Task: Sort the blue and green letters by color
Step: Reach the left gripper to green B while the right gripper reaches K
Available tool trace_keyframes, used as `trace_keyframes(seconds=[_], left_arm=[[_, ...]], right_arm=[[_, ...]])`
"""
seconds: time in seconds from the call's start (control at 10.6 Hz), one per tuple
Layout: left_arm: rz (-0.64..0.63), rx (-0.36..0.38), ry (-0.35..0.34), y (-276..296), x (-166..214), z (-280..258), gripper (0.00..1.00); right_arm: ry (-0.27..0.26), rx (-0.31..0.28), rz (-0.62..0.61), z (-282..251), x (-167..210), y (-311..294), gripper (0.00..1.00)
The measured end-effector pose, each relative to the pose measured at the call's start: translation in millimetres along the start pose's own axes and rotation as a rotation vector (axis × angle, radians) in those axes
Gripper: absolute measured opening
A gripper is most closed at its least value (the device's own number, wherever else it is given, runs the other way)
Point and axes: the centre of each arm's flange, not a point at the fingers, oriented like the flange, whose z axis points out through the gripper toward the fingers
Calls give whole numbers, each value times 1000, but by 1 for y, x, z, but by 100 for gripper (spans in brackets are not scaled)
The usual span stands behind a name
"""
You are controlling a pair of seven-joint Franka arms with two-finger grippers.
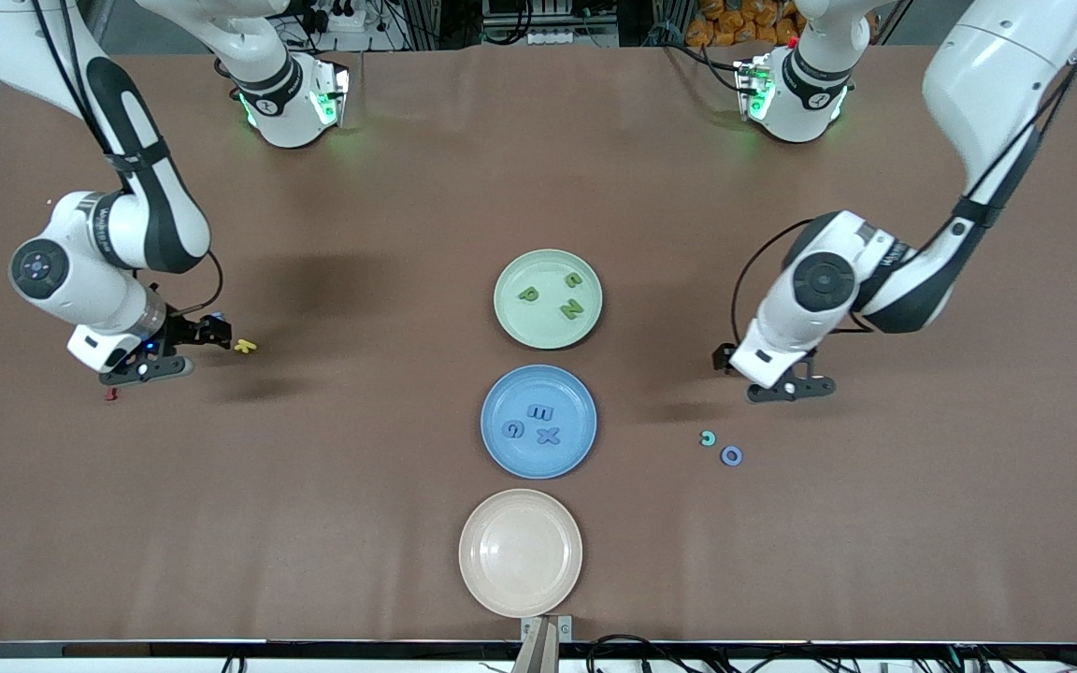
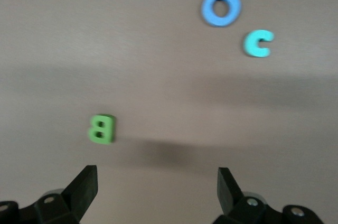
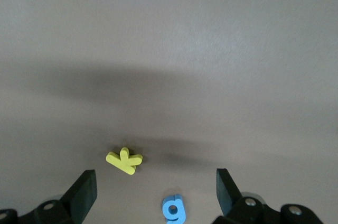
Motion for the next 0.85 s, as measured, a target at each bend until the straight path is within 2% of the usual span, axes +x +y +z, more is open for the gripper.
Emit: trace_keyframes(seconds=[0.28, 0.85], left_arm=[[47, -7, -13, -41, 10, 4, 100], [86, -16, 9, -64, 13, 32, 100]], right_arm=[[-4, 5, 19, 14, -28, 2, 100], [38, -4, 4, 34, -71, 13, 100]])
